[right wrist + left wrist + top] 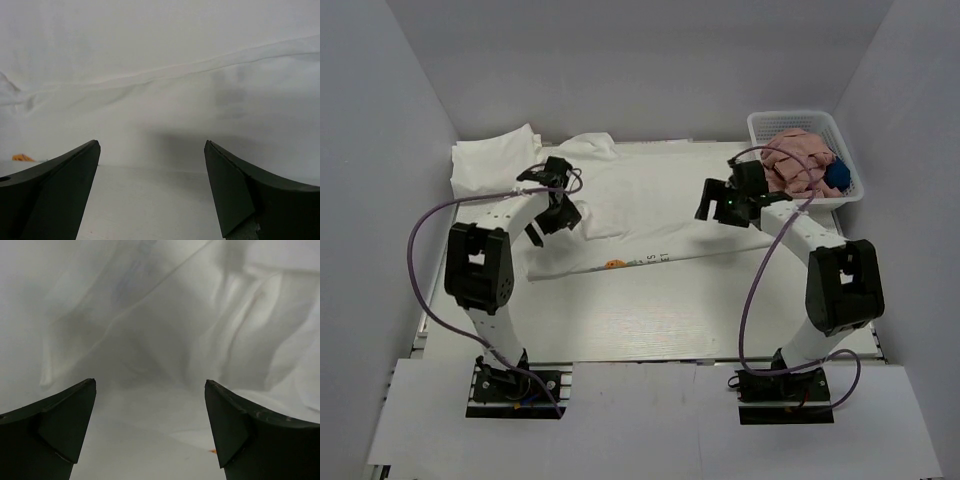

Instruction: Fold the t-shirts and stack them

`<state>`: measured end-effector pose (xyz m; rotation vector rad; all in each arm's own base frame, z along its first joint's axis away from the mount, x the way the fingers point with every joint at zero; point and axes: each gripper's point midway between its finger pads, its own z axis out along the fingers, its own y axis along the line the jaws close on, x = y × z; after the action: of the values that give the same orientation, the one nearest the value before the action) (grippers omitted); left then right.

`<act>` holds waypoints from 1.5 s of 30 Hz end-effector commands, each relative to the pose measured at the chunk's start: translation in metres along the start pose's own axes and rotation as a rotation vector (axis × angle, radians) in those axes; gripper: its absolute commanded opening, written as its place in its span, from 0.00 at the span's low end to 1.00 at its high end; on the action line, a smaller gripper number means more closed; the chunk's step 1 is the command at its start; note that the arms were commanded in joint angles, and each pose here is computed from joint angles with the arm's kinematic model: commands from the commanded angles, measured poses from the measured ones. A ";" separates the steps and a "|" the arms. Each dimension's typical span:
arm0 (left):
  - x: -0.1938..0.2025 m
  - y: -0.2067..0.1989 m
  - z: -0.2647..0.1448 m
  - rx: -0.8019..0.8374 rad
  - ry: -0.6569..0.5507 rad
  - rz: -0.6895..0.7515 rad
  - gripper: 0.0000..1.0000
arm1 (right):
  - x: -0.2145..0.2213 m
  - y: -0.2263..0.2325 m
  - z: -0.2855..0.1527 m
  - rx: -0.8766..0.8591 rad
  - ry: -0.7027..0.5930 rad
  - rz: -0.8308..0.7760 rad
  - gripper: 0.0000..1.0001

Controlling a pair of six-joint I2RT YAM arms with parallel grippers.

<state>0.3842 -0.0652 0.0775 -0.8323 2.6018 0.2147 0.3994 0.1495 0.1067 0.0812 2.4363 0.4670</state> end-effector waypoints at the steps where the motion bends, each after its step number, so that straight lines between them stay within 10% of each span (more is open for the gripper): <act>1: 0.016 0.015 -0.017 0.064 -0.012 -0.064 0.99 | 0.017 0.056 0.005 -0.117 0.023 -0.234 0.90; 12: 0.091 0.057 0.035 -0.037 0.120 -0.044 0.99 | 0.055 0.232 0.047 -0.472 0.025 -0.671 0.90; 29: 0.119 0.084 0.034 -0.036 0.165 0.000 0.99 | 0.069 0.312 0.107 -0.390 0.002 -0.489 0.75; 32: 0.125 0.082 0.033 -0.006 0.177 -0.006 0.99 | 0.073 0.317 0.116 -0.401 -0.005 -0.461 0.66; 40: 0.134 0.091 0.034 -0.022 0.192 0.009 0.99 | 0.055 0.309 0.130 -0.331 -0.091 -0.472 0.01; 45: 0.147 0.096 0.033 0.000 0.217 -0.002 0.99 | 0.044 0.299 0.135 -0.294 -0.140 -0.513 0.00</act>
<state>0.2751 -0.0532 0.0130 -0.8796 2.6439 0.1023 0.4058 0.4770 0.0635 -0.6289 2.2283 0.5883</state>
